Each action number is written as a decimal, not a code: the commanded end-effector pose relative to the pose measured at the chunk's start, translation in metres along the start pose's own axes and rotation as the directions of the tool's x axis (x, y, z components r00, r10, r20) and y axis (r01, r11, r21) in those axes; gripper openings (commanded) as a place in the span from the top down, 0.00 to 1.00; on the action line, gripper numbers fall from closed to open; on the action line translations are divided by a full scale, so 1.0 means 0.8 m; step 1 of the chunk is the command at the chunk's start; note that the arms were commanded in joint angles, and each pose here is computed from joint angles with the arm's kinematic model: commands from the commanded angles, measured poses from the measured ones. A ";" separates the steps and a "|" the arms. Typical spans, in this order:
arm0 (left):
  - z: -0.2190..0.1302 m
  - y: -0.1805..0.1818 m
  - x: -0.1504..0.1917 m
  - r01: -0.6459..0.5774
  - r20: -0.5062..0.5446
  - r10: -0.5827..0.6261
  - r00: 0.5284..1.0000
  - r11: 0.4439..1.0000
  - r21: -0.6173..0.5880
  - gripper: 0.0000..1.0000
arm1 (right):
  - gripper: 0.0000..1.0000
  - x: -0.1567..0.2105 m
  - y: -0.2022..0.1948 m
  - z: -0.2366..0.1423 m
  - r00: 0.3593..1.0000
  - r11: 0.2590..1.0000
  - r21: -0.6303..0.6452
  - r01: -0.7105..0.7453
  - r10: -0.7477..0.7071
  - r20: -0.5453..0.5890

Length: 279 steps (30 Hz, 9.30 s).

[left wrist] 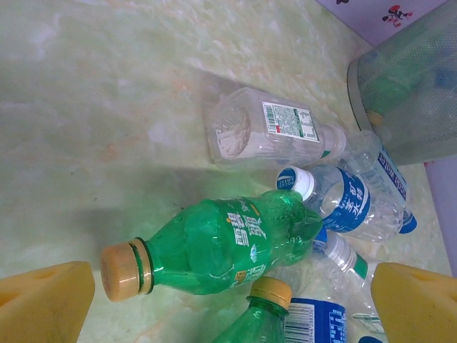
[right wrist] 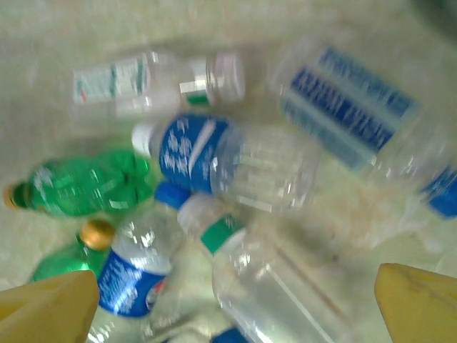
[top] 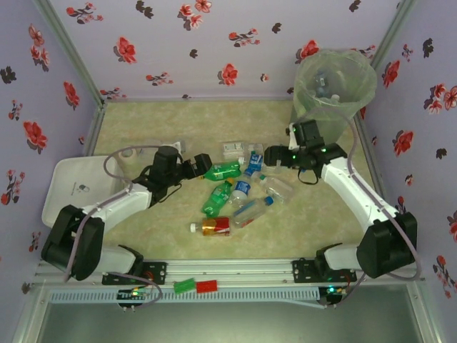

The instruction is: Put the plastic bottles in the bin

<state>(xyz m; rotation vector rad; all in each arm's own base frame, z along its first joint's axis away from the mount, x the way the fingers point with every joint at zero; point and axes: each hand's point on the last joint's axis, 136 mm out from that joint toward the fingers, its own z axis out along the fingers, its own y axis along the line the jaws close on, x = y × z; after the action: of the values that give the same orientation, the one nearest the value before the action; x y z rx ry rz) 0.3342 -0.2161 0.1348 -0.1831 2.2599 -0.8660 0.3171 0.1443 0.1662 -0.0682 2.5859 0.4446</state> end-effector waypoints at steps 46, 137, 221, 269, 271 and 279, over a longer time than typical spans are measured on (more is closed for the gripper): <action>0.017 -0.033 -0.016 0.053 -0.005 -0.053 0.999 0.995 0.088 0.00 | 0.24 0.128 -0.039 0.126 0.836 0.907 0.154 0.393 -0.283 -0.471; -0.060 0.006 -0.002 -0.107 -0.009 0.107 0.994 0.994 -0.023 0.00 | 0.00 -0.382 -0.113 -0.193 0.703 0.965 -0.011 -0.261 0.197 0.684; 0.225 -0.039 0.015 -0.783 -0.549 0.731 0.406 0.588 0.203 0.00 | 0.00 -0.042 -0.039 -0.015 0.890 0.952 -0.096 -0.289 0.304 0.340; 0.091 -0.166 -0.046 -0.539 -0.005 0.559 0.829 0.800 0.264 0.43 | 0.00 -0.102 0.078 -0.033 0.897 0.827 -0.543 -0.146 0.343 0.281; 0.076 -0.164 -0.040 -0.520 0.023 0.537 0.843 0.805 0.284 0.42 | 0.00 -0.101 0.096 -0.040 0.904 0.802 -0.586 -0.113 0.328 0.275; 0.031 -0.153 -0.018 -0.493 0.059 0.502 0.863 0.811 0.316 0.42 | 0.00 -0.090 0.156 -0.044 0.931 0.762 -0.648 0.002 0.235 0.279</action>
<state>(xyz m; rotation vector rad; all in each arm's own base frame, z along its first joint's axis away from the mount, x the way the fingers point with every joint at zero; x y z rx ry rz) 0.3533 -0.3125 0.1676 0.5741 2.1355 -0.8413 0.3478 0.2304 0.2503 0.0274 2.0426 1.2044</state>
